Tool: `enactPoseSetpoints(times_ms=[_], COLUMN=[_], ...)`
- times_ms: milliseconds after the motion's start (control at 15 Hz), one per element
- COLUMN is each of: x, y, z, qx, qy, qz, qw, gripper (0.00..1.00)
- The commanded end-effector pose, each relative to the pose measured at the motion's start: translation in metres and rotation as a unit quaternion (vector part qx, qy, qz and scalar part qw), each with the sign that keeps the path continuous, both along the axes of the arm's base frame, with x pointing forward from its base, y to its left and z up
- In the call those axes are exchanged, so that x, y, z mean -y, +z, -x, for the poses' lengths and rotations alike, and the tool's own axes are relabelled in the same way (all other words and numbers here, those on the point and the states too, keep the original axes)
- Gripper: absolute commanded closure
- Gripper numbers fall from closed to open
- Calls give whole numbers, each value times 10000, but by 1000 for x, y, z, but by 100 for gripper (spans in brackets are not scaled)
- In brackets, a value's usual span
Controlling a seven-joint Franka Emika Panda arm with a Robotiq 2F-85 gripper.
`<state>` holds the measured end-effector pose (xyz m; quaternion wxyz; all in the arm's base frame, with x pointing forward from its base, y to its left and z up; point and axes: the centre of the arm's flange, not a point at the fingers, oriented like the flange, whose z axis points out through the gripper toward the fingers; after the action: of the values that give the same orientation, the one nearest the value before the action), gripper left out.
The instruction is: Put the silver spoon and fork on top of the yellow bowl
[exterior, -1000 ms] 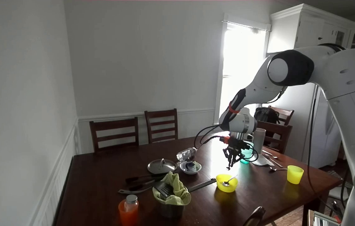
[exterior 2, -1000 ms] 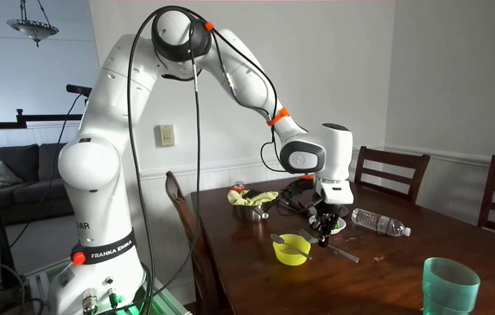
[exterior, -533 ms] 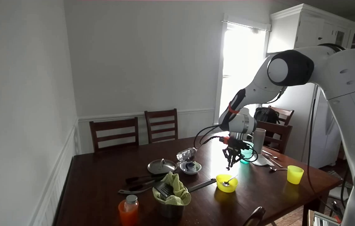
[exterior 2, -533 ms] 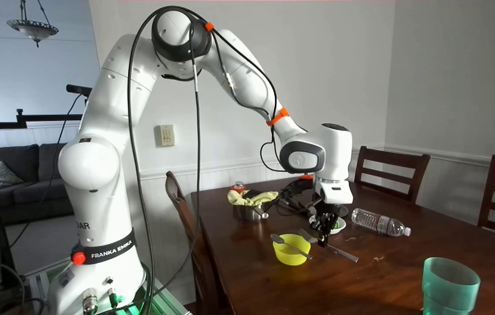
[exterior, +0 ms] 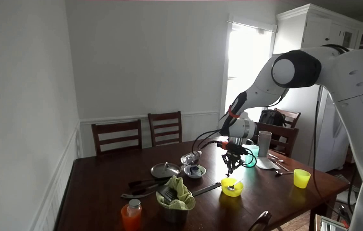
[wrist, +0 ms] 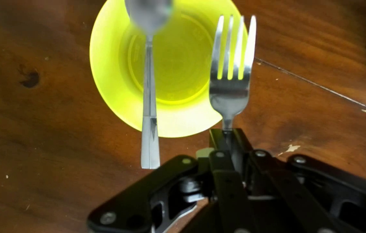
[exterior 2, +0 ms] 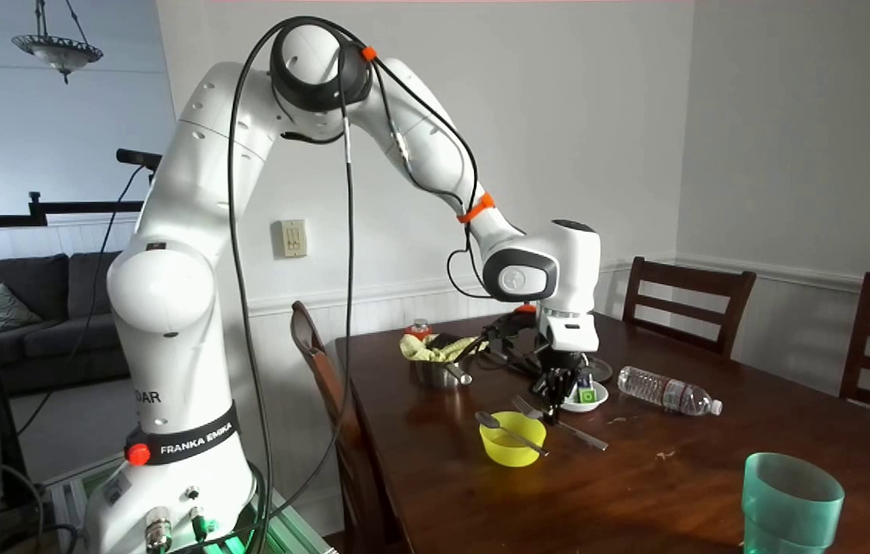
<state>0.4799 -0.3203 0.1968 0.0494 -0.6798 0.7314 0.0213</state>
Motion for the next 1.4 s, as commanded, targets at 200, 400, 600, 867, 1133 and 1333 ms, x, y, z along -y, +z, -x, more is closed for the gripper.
enactPoseSetpoints(times_ms=[200,400,600,867,1133,1333], x=[-38,-50,-56,-62,-66,-64], y=[10,7,7,8,7,3], z=[-4,3,11,16,18,15], qx=[-214,-308,-276,-206,-238,-165], qy=[-156,-219,-294,-284,-251,-237], qz=[169,146,94,58,49,101], qw=[9995,9992,9991,9994,9994,9995], gripper=[98,98,98,98,98,98])
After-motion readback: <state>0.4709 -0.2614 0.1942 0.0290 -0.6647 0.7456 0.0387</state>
